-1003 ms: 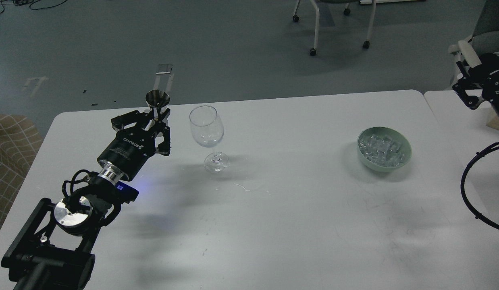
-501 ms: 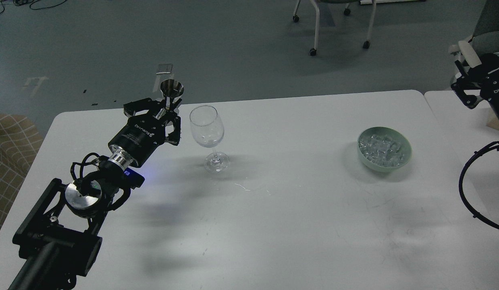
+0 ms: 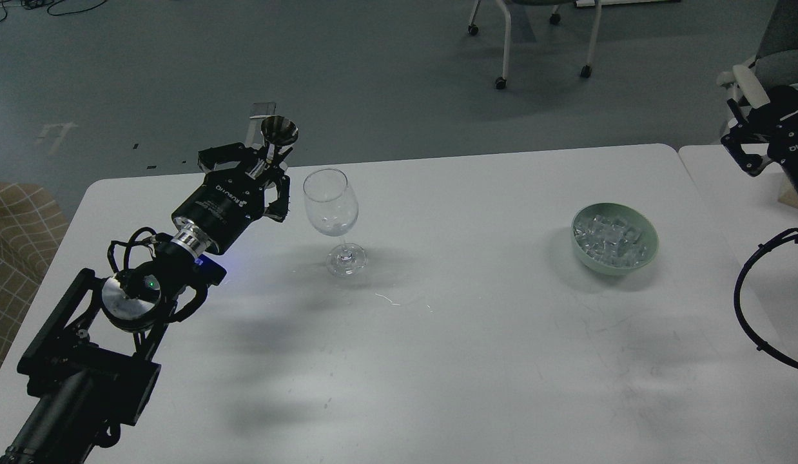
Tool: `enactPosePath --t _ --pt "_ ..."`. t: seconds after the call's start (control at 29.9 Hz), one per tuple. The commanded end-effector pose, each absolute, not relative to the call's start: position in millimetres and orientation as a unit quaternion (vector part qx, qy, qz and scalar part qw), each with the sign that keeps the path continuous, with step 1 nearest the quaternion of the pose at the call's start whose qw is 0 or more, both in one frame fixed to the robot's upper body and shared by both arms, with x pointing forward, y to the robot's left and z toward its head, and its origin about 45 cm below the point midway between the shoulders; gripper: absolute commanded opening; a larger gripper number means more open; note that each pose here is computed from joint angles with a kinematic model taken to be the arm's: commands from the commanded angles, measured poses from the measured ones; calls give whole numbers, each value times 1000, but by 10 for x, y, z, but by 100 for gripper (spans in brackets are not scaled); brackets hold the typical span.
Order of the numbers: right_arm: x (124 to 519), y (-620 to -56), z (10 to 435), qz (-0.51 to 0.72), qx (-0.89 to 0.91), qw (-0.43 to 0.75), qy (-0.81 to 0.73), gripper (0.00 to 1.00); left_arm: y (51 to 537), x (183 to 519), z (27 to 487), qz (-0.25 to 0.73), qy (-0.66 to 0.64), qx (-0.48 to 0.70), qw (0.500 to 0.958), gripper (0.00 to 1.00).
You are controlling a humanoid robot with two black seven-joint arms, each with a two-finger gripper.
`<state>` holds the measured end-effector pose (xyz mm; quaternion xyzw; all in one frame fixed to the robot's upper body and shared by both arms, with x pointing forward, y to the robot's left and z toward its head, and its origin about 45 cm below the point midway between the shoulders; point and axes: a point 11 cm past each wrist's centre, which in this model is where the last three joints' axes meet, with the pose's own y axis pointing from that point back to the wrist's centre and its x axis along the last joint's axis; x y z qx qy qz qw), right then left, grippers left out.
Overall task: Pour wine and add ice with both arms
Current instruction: 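Tilt the jigger over the wine glass rim to pour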
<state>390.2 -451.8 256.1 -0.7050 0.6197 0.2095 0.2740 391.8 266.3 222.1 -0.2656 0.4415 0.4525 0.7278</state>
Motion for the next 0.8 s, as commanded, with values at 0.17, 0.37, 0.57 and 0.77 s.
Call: enactPosePath --t 0.17,0.37,0.57,0.77 --pt "3917 -4508 2588 207 -707 276 618 100 2469 3914 2178 449 415 -215 761 0" --pt "3906 -4513 2550 211 -704 275 620 100 2458 3934 2203 448 412 -210 766 0" --pt "3917 -4508 2569 210 -705 277 618 100 2496 3945 2226 450 407 -206 768 0" --pt "3913 -4510 2563 210 -705 276 619 100 2557 3943 2238 454 396 -196 773 0"
